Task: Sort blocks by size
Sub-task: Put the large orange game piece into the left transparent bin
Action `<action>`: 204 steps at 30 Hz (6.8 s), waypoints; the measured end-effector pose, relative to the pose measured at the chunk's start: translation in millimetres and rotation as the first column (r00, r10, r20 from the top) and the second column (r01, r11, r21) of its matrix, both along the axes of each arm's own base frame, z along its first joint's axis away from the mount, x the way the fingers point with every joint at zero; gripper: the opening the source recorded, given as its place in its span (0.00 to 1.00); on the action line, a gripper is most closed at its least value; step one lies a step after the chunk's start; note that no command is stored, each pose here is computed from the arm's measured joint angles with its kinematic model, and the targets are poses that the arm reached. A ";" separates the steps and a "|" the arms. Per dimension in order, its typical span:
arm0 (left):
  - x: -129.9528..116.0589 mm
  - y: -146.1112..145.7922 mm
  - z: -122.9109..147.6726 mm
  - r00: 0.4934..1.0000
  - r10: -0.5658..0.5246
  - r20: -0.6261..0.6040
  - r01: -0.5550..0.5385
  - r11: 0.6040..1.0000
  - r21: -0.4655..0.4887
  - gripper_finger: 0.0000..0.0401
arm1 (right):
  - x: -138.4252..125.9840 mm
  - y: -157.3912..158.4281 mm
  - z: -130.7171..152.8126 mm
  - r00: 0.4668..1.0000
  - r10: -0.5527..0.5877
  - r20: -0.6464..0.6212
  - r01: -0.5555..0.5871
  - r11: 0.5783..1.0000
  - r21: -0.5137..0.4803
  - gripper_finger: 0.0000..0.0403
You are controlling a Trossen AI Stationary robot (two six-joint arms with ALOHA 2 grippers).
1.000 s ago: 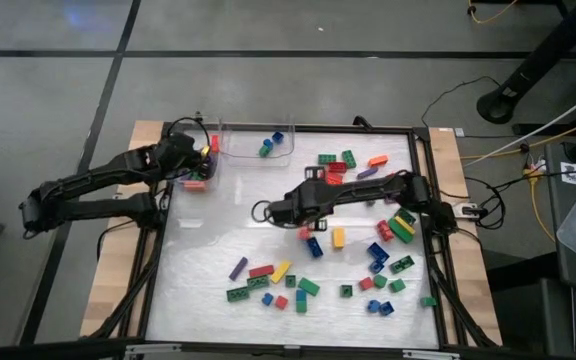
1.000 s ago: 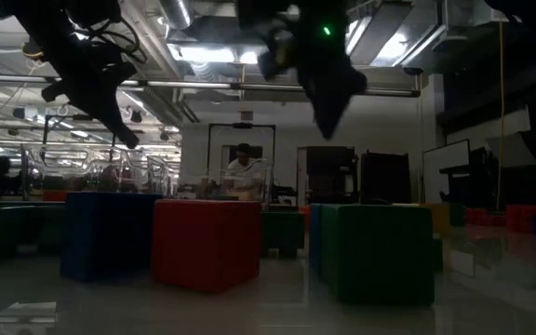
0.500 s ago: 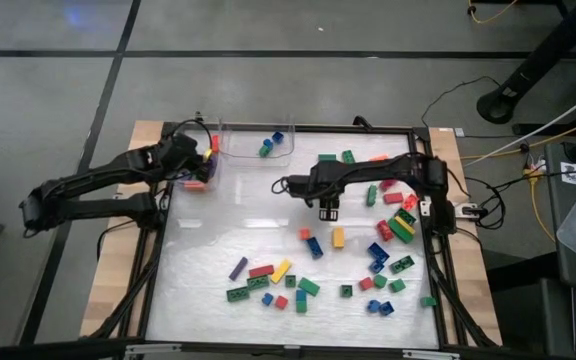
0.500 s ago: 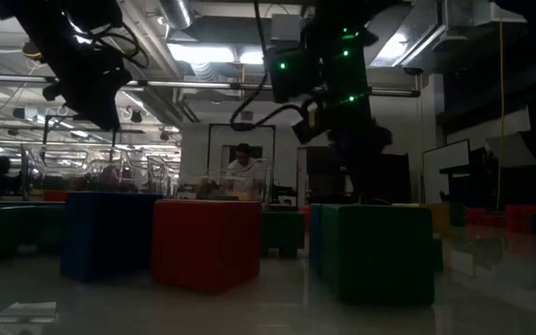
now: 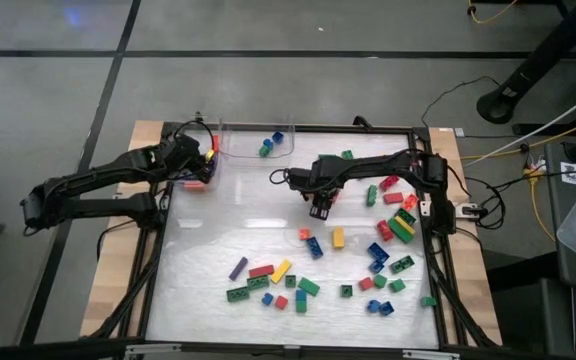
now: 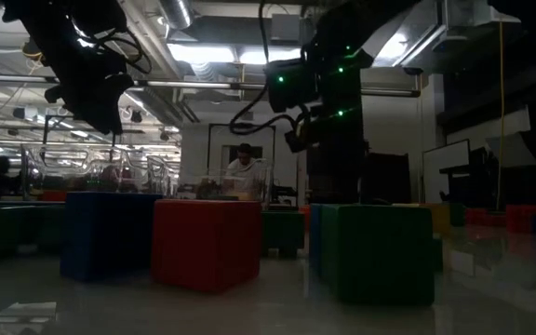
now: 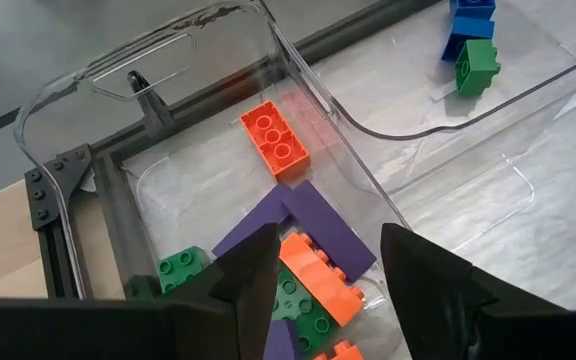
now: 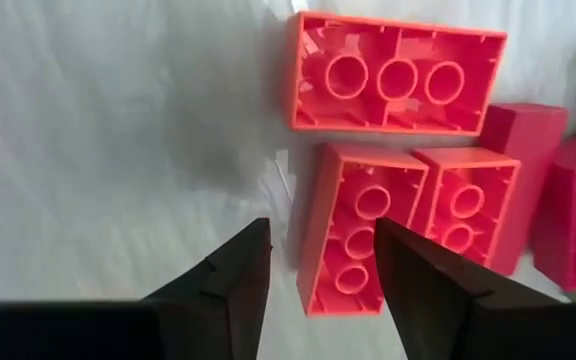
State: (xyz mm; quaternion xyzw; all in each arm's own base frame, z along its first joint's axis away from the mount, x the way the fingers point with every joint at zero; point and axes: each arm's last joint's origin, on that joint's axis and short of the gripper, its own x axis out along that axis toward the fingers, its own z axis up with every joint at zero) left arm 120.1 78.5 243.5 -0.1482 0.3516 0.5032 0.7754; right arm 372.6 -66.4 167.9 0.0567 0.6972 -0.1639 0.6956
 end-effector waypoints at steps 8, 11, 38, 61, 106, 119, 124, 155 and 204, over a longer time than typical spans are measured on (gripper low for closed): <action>0.0 0.0 0.0 1.000 0.000 0.000 0.000 1.000 -0.001 0.40 | -8.4 -0.4 -15.9 0.997 -0.081 -0.001 0.080 0.993 -0.084 0.44; 0.0 0.0 0.0 1.000 0.002 0.003 -0.002 1.000 -0.002 0.40 | -8.6 -0.5 -16.3 0.996 -0.086 0.000 0.086 0.993 -0.085 0.43; 1.0 -1.1 -0.7 0.999 -0.031 0.023 0.031 0.999 -0.040 0.40 | 13.6 31.5 6.5 0.997 -0.021 0.077 0.021 1.000 -0.001 0.27; 1.0 -1.1 -0.7 0.999 -0.033 0.020 0.034 0.999 -0.039 0.40 | 5.5 28.8 -2.5 0.996 -0.081 0.044 0.082 0.996 -0.018 0.59; 32.2 -22.0 14.4 0.799 -0.144 0.584 0.421 0.828 -0.372 0.40 | 88.9 36.3 59.0 0.576 0.317 0.753 -0.199 0.948 -0.247 0.36; 68.2 -30.6 7.5 0.748 -0.227 0.624 0.521 0.782 -0.341 0.40 | 91.3 37.4 62.4 0.541 0.335 0.771 -0.201 0.942 -0.269 0.37; 82.8 -30.1 0.7 0.743 -0.214 0.634 0.522 0.779 -0.348 0.40 | 89.3 37.7 59.7 0.567 0.331 0.754 -0.212 0.944 -0.255 0.37; 113.3 -21.0 -27.8 0.788 -0.046 0.614 0.414 0.777 -0.473 0.21 | 84.1 44.5 53.4 0.644 0.335 0.688 -0.204 0.942 -0.268 0.40; -19.4 20.0 1.0 0.978 0.201 0.056 -0.199 0.979 -0.043 0.24 | 34.0 -4.1 3.5 0.708 -0.614 0.349 0.653 0.757 0.007 0.63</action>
